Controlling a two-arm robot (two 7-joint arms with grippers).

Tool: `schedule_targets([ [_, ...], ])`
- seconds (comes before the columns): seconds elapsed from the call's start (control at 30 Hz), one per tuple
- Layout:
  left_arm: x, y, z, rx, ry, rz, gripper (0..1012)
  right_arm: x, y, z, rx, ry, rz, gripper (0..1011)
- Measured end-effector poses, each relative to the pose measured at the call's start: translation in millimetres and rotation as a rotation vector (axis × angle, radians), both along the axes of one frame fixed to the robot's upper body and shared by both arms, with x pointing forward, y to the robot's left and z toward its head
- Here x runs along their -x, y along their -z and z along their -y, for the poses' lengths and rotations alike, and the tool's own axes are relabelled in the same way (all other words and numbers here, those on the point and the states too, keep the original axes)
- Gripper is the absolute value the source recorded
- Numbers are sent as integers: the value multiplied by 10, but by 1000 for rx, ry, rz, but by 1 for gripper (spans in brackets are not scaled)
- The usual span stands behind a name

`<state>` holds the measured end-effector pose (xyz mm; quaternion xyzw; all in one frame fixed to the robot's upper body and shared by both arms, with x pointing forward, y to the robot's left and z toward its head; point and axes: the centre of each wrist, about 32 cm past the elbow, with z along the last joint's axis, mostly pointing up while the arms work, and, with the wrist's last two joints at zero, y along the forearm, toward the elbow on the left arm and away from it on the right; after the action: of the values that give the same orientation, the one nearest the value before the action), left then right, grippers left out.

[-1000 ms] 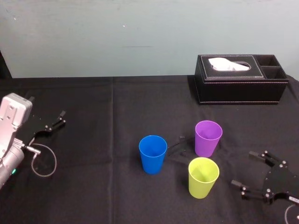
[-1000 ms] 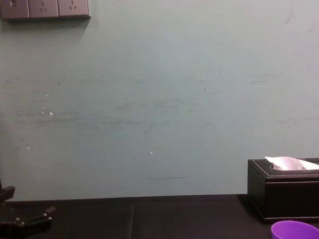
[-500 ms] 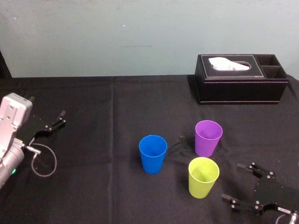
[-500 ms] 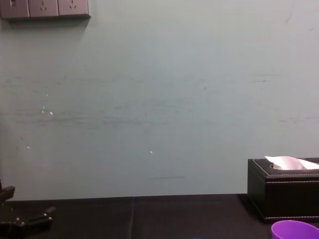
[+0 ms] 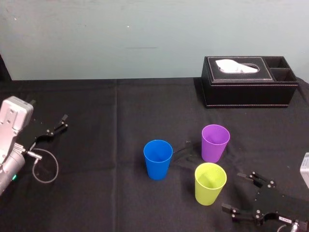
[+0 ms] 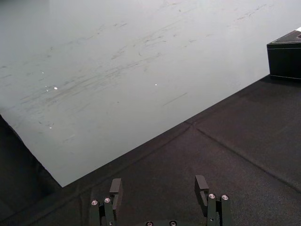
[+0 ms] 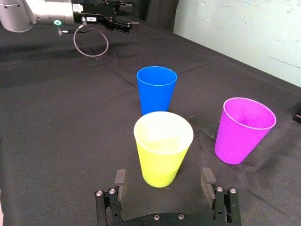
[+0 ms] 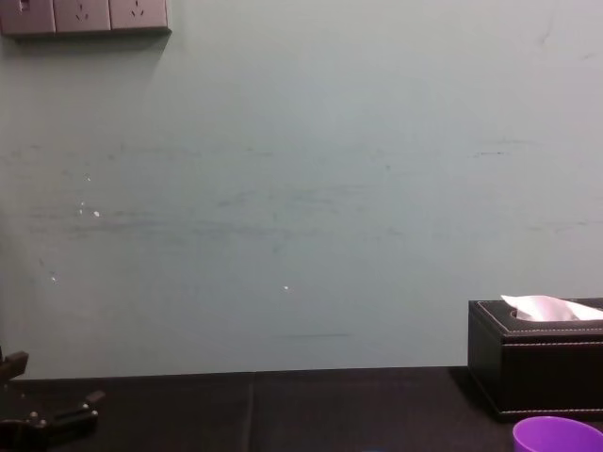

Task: Stack the three plastic cups sequentially using one hand.

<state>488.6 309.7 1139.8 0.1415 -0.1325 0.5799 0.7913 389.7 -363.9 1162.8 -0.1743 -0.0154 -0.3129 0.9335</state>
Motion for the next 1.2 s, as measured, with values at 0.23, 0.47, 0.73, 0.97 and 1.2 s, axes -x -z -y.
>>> schedule_targets([
  [0.23, 0, 0, 0, 0, 0, 0, 1010, -36, 27, -20, -14, -7, -6, 1002],
  [0.47, 0, 0, 0, 0, 0, 0, 1010, -76, 55, -49, -30, -9, -12, 1002],
  [0.73, 0, 0, 0, 0, 0, 0, 1010, -115, 87, -83, -42, -7, -18, 1002],
  [0.97, 0, 0, 0, 0, 0, 0, 1010, -141, 91, -112, -48, -9, -16, 1002],
  [1.2, 0, 0, 0, 0, 0, 0, 1010, -162, 98, -147, -53, -13, -18, 1002],
])
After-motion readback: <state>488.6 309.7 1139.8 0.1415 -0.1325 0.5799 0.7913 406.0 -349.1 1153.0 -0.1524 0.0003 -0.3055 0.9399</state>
